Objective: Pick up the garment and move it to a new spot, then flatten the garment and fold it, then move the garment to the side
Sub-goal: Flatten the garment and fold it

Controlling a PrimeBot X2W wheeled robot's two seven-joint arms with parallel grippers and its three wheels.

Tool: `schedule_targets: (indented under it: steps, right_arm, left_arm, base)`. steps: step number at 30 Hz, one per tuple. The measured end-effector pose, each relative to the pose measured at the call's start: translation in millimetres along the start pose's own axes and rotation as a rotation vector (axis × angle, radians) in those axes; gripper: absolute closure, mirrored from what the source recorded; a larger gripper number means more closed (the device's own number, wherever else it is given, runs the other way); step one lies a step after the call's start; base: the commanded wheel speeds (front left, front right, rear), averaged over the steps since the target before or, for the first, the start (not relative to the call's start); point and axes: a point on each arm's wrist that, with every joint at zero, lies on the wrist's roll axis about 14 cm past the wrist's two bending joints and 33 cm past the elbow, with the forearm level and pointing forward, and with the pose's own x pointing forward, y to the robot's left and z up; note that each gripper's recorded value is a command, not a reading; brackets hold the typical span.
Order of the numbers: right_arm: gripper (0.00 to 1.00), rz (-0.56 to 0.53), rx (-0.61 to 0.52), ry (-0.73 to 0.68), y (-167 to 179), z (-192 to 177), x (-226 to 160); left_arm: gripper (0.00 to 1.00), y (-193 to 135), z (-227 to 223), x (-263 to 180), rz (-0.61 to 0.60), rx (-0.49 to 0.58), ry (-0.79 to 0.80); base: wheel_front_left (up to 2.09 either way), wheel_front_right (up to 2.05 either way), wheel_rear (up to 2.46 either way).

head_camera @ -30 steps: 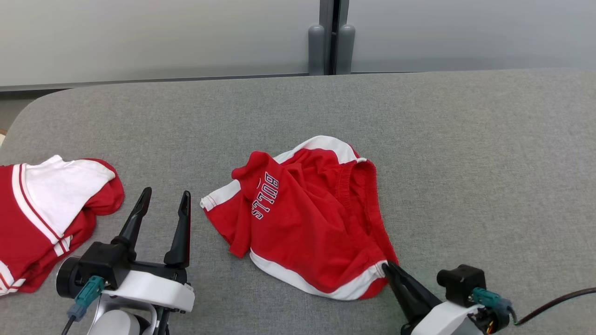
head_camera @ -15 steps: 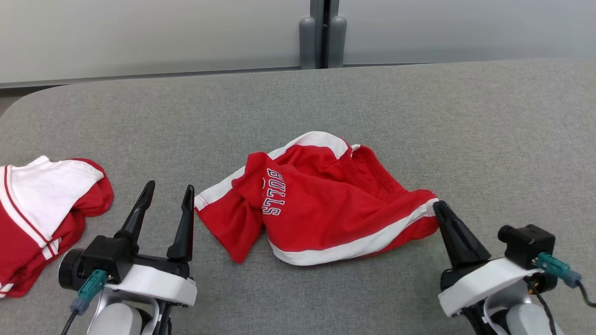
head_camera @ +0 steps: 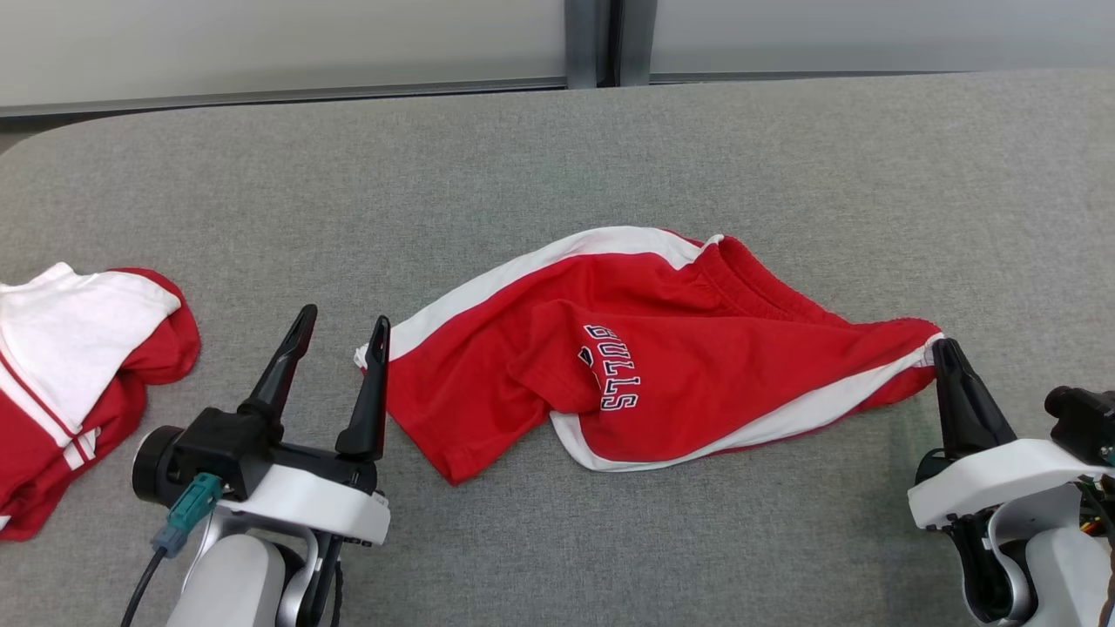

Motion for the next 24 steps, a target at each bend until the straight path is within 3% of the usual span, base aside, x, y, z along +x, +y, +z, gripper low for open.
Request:
schedule_targets:
  steps: [3, 4, 5, 14, 24]
  right_arm:
    - [1.0, -0.015, -0.002, 0.013, -6.1, -5.5, 5.8]
    - [0.68, -0.019, -0.003, 0.017, -7.6, -7.4, 6.9]
    - [0.0, -0.019, -0.01, 0.014, -7.9, -7.6, 8.0]
    - [0.0, 0.014, -0.115, -0.147, -2.0, 35.1, -1.1]
    - [0.0, 0.114, -0.209, -0.272, 38.6, 73.9, -38.5]
  left_arm:
    - [0.0, 0.0, -0.7, 3.8, 0.002, -0.005, -0.002]
    - [0.0, 0.1, -1.6, 3.7, 0.002, -0.007, 0.001]
    - [0.0, 0.6, -1.7, 3.7, 0.004, -0.009, 0.0]
    - [0.0, 7.1, 4.5, -8.2, 0.035, -0.006, -0.014]
    - [0.0, 3.7, 9.2, -30.3, 0.034, 0.008, -0.018]
  base:
    - [0.0, 0.0, 0.0]
    - [0.0, 0.0, 0.0]
    - [0.0, 0.0, 0.0]
    - [0.0, 0.0, 0.0]
    - [0.0, 0.0, 0.0]
